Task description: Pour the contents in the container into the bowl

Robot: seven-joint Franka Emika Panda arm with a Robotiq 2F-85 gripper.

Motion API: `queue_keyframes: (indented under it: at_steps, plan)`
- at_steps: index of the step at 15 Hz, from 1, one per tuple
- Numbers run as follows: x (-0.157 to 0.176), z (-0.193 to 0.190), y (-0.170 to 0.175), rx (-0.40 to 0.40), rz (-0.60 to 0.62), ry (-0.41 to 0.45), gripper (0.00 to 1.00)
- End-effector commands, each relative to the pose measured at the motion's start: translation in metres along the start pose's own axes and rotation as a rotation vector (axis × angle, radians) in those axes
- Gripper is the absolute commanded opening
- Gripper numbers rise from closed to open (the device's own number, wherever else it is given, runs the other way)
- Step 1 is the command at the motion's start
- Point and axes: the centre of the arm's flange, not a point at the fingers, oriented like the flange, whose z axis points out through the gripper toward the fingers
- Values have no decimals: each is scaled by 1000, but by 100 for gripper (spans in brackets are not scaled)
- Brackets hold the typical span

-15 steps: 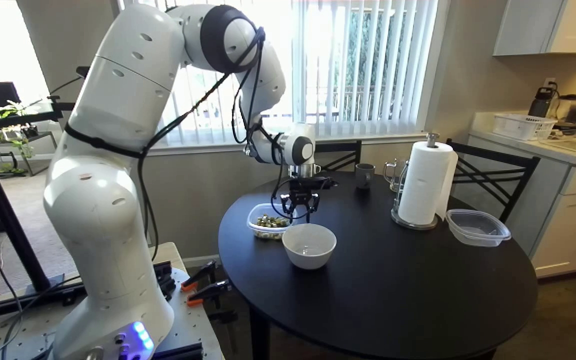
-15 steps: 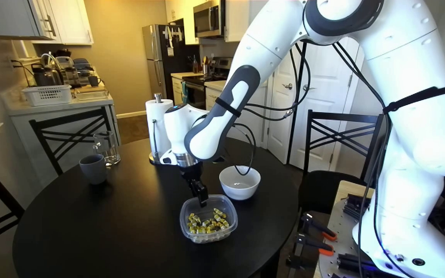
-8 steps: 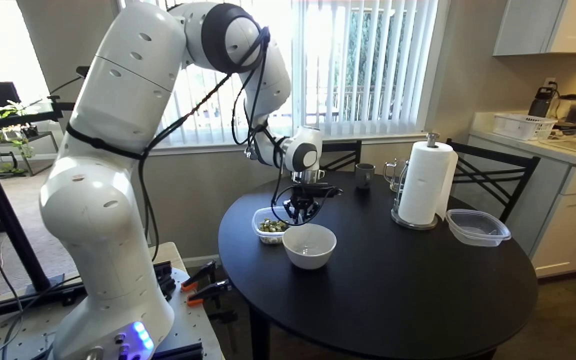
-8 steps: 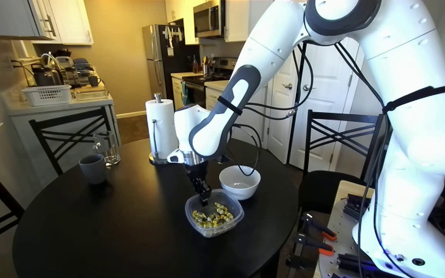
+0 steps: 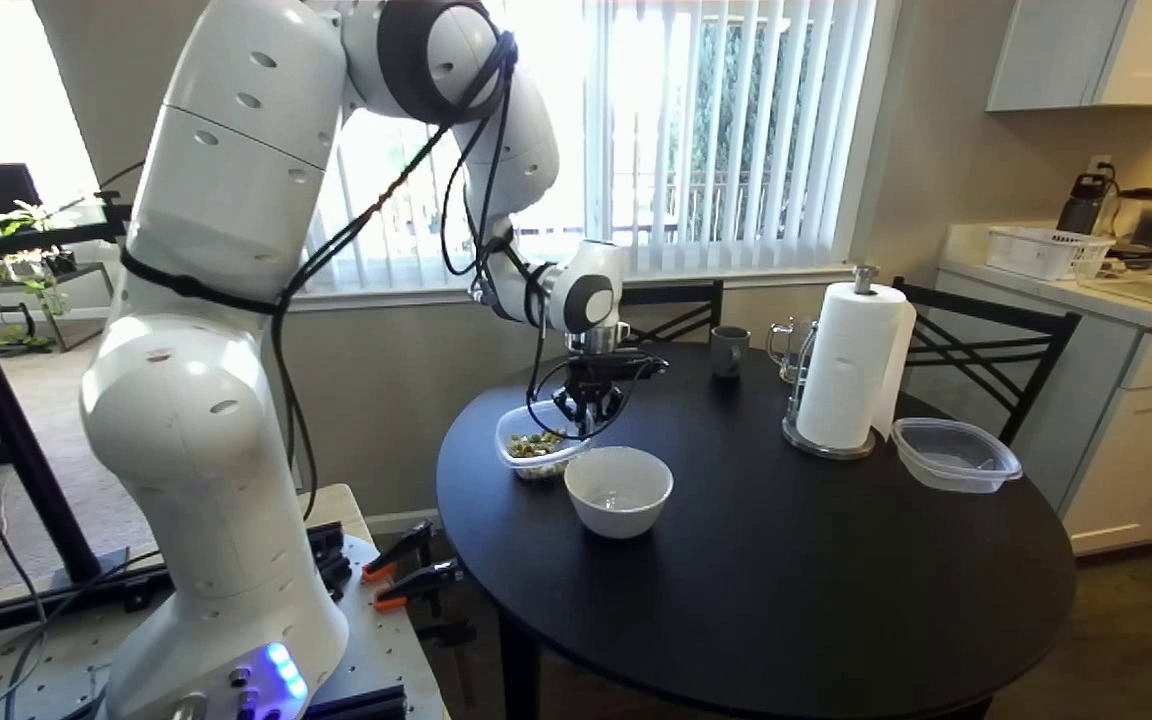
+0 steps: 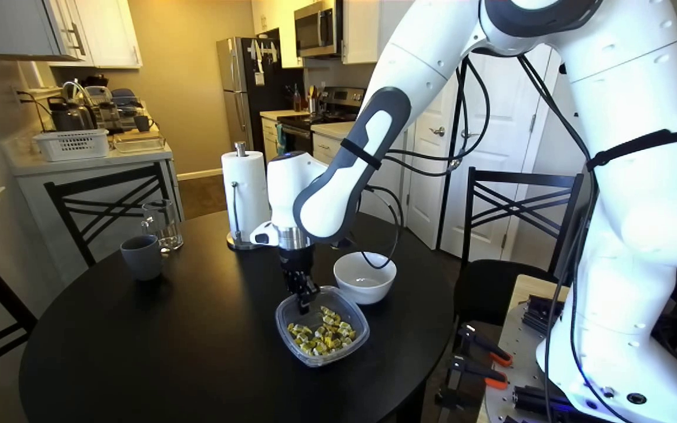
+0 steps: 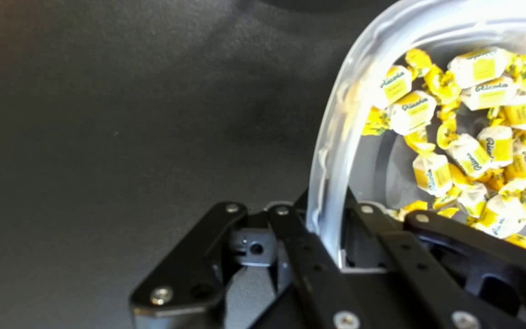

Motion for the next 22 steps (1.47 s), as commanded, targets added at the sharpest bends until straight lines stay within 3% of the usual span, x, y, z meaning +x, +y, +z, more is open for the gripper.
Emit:
queue_keyframes:
  at_steps: [1, 7, 9, 15, 22]
  plan:
    - [-5, -31, -33, -57, -34, 41, 1]
    - [-18, -68, -37, -230, 74, 243, 1]
    - [-26, -76, -35, -274, 103, 275, 1]
    - [-56, -104, -35, -340, 131, 255, 1]
    - [-80, -170, -46, -490, 182, 272, 1]
